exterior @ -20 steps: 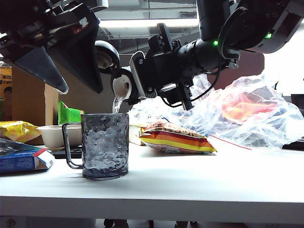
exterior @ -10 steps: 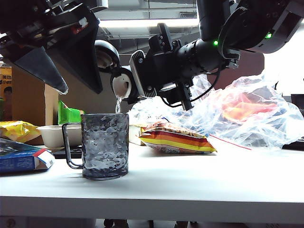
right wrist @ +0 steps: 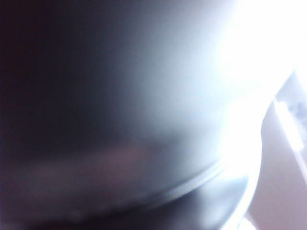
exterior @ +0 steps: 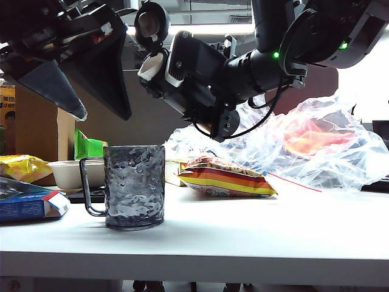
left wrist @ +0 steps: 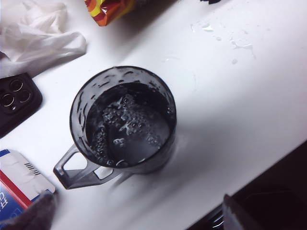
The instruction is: Pick up the black thermos, pour some water into the cup, then place the black thermos back on the table.
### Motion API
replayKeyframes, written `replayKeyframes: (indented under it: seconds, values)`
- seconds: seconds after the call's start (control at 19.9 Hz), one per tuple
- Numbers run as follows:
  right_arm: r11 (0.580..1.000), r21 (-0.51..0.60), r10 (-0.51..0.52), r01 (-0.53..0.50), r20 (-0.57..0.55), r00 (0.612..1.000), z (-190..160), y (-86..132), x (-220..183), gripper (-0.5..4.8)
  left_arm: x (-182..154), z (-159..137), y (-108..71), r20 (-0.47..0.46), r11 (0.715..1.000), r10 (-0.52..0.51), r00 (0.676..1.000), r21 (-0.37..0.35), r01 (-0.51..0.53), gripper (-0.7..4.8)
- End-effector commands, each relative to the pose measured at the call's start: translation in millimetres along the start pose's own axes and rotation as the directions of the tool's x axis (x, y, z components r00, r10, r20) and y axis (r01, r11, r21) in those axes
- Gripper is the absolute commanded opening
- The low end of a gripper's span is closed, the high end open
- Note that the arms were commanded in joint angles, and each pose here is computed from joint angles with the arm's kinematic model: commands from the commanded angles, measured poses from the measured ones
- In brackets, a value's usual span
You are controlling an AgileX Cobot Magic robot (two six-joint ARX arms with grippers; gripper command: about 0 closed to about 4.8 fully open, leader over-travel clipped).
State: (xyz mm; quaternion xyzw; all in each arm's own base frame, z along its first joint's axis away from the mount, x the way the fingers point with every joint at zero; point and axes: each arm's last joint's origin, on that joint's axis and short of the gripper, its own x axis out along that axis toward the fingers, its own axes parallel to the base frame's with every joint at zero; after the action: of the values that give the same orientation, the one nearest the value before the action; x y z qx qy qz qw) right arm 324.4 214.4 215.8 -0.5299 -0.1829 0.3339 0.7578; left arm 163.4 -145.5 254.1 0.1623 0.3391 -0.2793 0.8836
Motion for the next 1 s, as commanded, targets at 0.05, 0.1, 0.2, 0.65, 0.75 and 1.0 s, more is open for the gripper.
replayKeyframes:
  seconds: [0.05, 0.1, 0.2, 0.65, 0.75, 1.0]
  values:
    - [0.996, 0.066, -0.063, 0.061, 0.035, 0.997, 5, -11, 0, 1.03, -1, 1, 0.2, 0.009, 1.0, 0.003, 1.0, -0.007, -0.003, 4.79]
    - [0.996, 0.07, -0.062, 0.06, 0.035, 0.997, 5, -11, 0, 1.03, -1, 1, 0.2, 0.01, 1.0, 0.003, 1.0, -0.007, -0.003, 4.79]
    - [0.985, 0.17, -0.042, 0.033, 0.047, 0.998, 5, -9, 0, 1.03, -1, 1, 0.2, 0.01, 1.0, 0.003, 1.0, -0.007, -0.003, 4.79]
    - [0.515, 0.857, 0.032, 0.01, -0.03, 0.999, 0, -1, -1, 1.03, -1, 6, -0.2, 0.067, 1.0, -0.009, 0.998, 0.006, 0.009, 4.79]
    - [0.505, 0.863, 0.055, 0.025, -0.061, 0.997, 0, -1, -7, 1.02, -1, 10, -1.3, 0.104, 0.999, -0.05, 0.993, 0.017, 0.048, 4.79]
    - [0.358, 0.909, -0.081, 0.215, -0.2, 0.977, -8, -1, -67, 1.03, -2, 17, -2.3, 0.178, 0.996, -0.088, 0.98, 0.018, 0.086, 4.79]
